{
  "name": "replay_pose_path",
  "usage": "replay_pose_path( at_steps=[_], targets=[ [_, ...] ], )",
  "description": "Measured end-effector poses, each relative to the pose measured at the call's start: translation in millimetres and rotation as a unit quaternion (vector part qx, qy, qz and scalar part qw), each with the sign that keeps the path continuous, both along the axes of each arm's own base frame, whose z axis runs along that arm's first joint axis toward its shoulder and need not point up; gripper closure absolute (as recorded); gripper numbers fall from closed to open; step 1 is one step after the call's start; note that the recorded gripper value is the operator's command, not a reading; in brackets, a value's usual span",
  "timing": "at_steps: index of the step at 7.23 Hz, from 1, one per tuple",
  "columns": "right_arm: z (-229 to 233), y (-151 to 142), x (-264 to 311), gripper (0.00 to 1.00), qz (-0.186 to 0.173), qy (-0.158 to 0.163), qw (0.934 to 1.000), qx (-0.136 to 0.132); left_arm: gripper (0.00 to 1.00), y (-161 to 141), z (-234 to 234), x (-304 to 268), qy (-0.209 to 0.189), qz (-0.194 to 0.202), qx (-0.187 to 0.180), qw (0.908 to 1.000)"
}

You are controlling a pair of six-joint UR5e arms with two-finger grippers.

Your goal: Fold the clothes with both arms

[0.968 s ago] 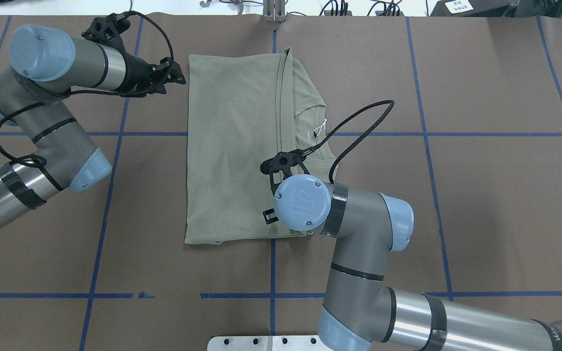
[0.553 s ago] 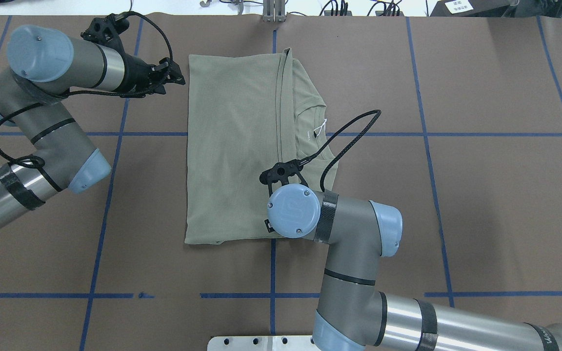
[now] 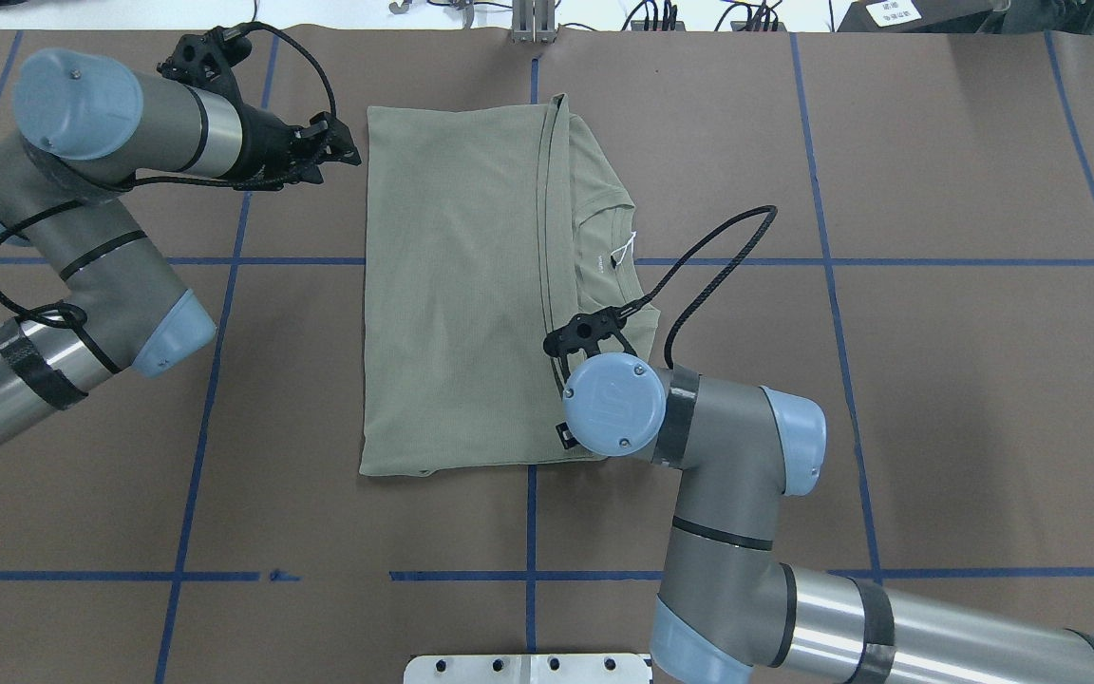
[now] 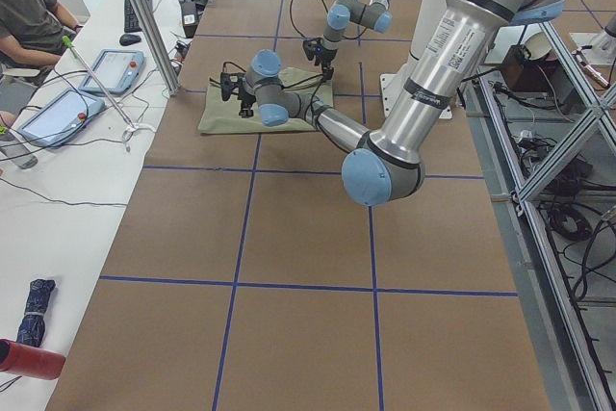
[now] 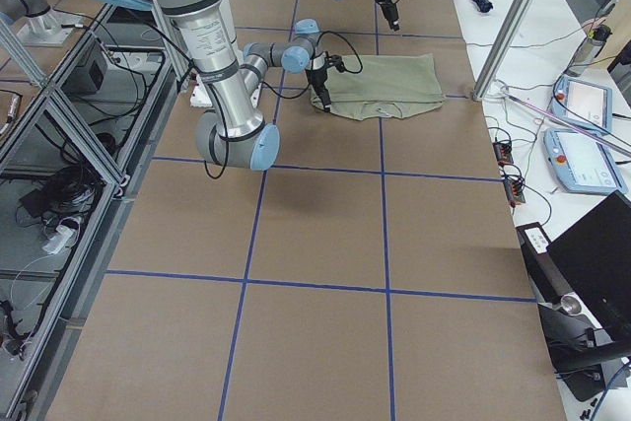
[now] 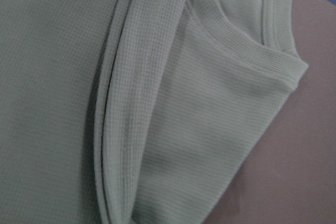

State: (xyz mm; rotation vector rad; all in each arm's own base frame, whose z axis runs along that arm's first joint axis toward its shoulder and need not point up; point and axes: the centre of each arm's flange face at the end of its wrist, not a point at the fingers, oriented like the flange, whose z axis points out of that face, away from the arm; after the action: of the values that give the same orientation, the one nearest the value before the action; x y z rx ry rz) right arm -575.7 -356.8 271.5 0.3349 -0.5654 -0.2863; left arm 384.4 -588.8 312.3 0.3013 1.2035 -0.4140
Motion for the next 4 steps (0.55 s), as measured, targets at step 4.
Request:
replay_pose_path(
  at_steps=[4],
  targets=[
    [29.8,7.4,68.1,0.00,-0.022,0.011,0.9994,0.025,0.38,2.3,-3.1,-0.5,0.004,0.007,0.000,1.0000]
  ],
)
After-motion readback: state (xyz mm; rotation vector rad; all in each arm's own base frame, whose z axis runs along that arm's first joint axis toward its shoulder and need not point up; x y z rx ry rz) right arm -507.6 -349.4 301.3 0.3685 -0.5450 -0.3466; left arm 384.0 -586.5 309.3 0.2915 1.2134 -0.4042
